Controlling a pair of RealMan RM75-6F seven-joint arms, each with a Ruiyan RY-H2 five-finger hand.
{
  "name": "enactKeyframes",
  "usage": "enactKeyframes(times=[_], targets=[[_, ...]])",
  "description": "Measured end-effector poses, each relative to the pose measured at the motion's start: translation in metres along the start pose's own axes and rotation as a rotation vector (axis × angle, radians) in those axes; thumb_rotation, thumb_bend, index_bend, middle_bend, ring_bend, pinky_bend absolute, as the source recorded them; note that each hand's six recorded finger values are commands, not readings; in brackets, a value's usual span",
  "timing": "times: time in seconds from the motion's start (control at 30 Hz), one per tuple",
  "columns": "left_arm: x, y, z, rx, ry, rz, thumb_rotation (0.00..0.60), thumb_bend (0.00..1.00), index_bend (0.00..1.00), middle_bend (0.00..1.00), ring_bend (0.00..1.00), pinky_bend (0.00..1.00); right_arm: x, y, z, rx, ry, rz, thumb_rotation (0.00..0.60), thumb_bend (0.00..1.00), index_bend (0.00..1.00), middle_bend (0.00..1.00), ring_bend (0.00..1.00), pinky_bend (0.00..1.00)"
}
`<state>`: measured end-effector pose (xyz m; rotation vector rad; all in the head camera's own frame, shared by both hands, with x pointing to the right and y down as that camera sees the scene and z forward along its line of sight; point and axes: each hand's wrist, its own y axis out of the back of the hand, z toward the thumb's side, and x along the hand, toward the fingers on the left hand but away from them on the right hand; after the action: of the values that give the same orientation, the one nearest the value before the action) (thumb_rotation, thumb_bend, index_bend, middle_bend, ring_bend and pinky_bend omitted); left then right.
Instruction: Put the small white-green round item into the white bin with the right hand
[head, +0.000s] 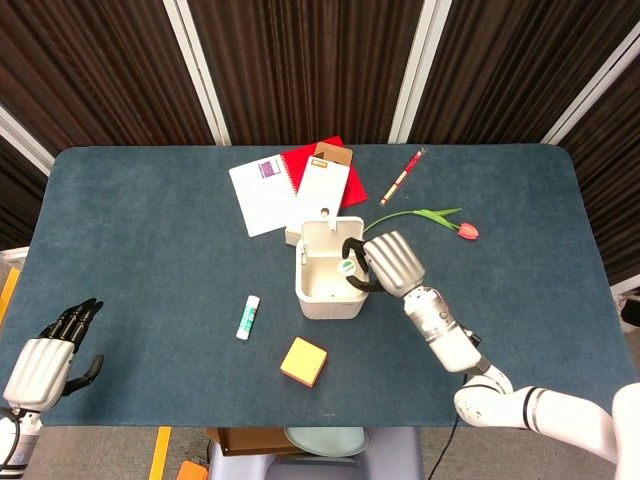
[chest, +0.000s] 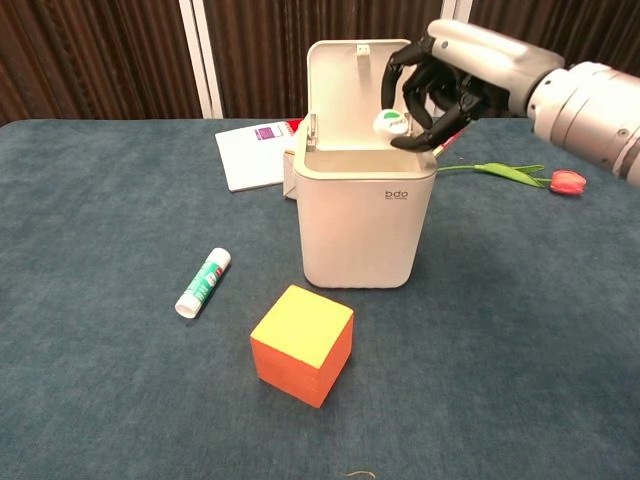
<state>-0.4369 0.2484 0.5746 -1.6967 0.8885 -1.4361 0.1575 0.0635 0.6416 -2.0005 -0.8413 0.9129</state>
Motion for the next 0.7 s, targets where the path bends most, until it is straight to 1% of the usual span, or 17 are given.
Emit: enactKeyframes(times=[0.07, 0.13, 0.2, 0.23, 0.33, 0.53, 0.6, 0.7], targets=[[0.000, 0.000, -0.001, -0.002, 0.001, 0.001, 0.600, 0.42, 0.04, 0.08, 0.12, 0.36, 0.000, -0.004, 0.000, 0.009, 0.009, 0.002, 0.600, 0.42, 0.79, 0.83, 0.94, 0.98], [0.000, 0.000, -0.001, -0.002, 0.002, 0.001, 0.600, 0.42, 0.04, 0.08, 0.12, 0.36, -0.001, -0.007, 0.000, 0.016, 0.018, 0.002, 0.600, 0.38, 0.76, 0.83, 0.94, 0.98], [0.000, 0.001, -0.001, -0.002, 0.002, 0.002, 0.600, 0.42, 0.04, 0.08, 0.12, 0.36, -0.001, -0.008, 0.000, 0.018, 0.024, 0.001, 0.600, 0.30, 0.70, 0.83, 0.94, 0.98], [0.000, 0.001, -0.001, -0.003, 0.002, 0.002, 0.600, 0.42, 0.04, 0.08, 0.12, 0.36, -0.001, -0.009, 0.000, 0.020, 0.026, -0.001, 0.600, 0.23, 0.66, 0.83, 0.94, 0.98], [-0.001, 0.002, -0.001, -0.004, 0.002, 0.006, 0.600, 0.42, 0.04, 0.08, 0.12, 0.36, 0.001, -0.009, -0.001, 0.021, 0.037, -0.005, 0.600, 0.13, 0.55, 0.83, 0.94, 0.98], [0.000, 0.000, -0.001, -0.001, 0.002, 0.001, 0.600, 0.42, 0.04, 0.08, 0.12, 0.36, 0.007, -0.002, -0.002, 0.030, 0.063, -0.033, 0.600, 0.09, 0.38, 0.83, 0.94, 0.98], [0.000, 0.000, 0.000, 0.001, 0.001, 0.000, 0.600, 0.42, 0.04, 0.08, 0.12, 0.36, 0.009, 0.001, -0.003, 0.031, 0.063, -0.040, 0.600, 0.09, 0.36, 0.83, 0.94, 0.98], [0.000, -0.001, 0.000, 0.001, 0.002, -0.003, 0.600, 0.42, 0.04, 0.08, 0.12, 0.36, 0.013, 0.007, -0.005, 0.031, 0.062, -0.055, 0.600, 0.09, 0.35, 0.83, 0.94, 0.98]])
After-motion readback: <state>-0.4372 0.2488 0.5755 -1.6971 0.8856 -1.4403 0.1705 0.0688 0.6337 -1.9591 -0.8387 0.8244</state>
